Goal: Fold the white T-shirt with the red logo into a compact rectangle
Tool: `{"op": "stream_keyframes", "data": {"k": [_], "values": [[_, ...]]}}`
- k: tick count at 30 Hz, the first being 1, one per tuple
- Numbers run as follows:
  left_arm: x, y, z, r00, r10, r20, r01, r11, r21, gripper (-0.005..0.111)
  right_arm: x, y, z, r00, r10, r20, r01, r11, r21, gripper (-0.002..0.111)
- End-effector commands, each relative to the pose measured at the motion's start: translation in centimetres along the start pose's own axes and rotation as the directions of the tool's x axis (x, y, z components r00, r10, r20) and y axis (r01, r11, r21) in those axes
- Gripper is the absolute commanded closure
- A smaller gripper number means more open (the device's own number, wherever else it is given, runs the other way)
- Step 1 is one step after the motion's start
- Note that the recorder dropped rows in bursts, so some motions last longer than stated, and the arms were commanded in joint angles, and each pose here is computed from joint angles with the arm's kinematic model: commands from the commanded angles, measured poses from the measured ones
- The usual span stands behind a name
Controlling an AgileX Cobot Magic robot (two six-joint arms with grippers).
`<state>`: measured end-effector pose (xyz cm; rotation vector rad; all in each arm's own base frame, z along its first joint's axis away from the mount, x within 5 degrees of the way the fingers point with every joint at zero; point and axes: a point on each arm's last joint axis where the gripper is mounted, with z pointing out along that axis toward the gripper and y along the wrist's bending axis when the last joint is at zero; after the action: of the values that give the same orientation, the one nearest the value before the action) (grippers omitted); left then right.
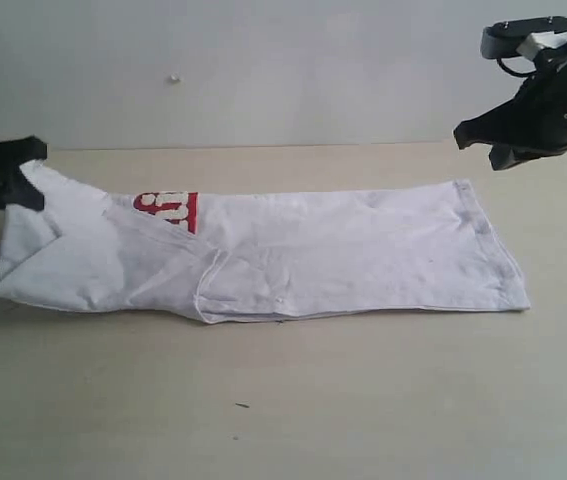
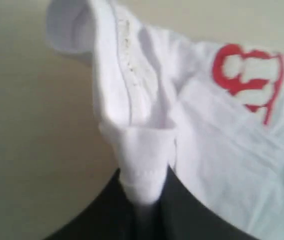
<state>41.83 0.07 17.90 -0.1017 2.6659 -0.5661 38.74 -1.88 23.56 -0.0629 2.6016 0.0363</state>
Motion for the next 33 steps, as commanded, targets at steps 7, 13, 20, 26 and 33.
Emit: {"op": "stream_keyframes", "data": {"k": [7,13,20,26,33], "values": [[0.4,-23.4,-2.3,0.934,0.301,0.193,-0.348,0.888,0.299,0.107,-1.1,-3.9,-9.0,0.950,0.161,0.268,-0.186,0.980,0.070,0.098],[4.3,-33.0,3.7,0.884,0.409,0.228,-0.468,0.795,0.386,0.107,-0.8,-5.0,-11.9,0.906,0.258,0.335,-0.274,0.962,0.003,0.098],[8.6,-38.6,10.4,0.809,0.530,0.253,-0.585,0.687,0.431,0.038,-0.8,-4.6,-11.1,0.915,0.270,0.301,-0.269,0.962,-0.045,0.098],[4.2,-35.9,6.4,0.776,0.583,0.238,-0.629,0.740,0.239,0.042,0.1,-4.8,-5.6,0.959,0.263,0.105,-0.255,0.963,-0.089,0.089],[0.0,-30.1,2.9,0.791,0.603,0.102,-0.611,0.787,0.090,0.059,2.9,-5.3,2.4,0.945,0.266,-0.193,-0.289,0.952,-0.105,0.062]]}}
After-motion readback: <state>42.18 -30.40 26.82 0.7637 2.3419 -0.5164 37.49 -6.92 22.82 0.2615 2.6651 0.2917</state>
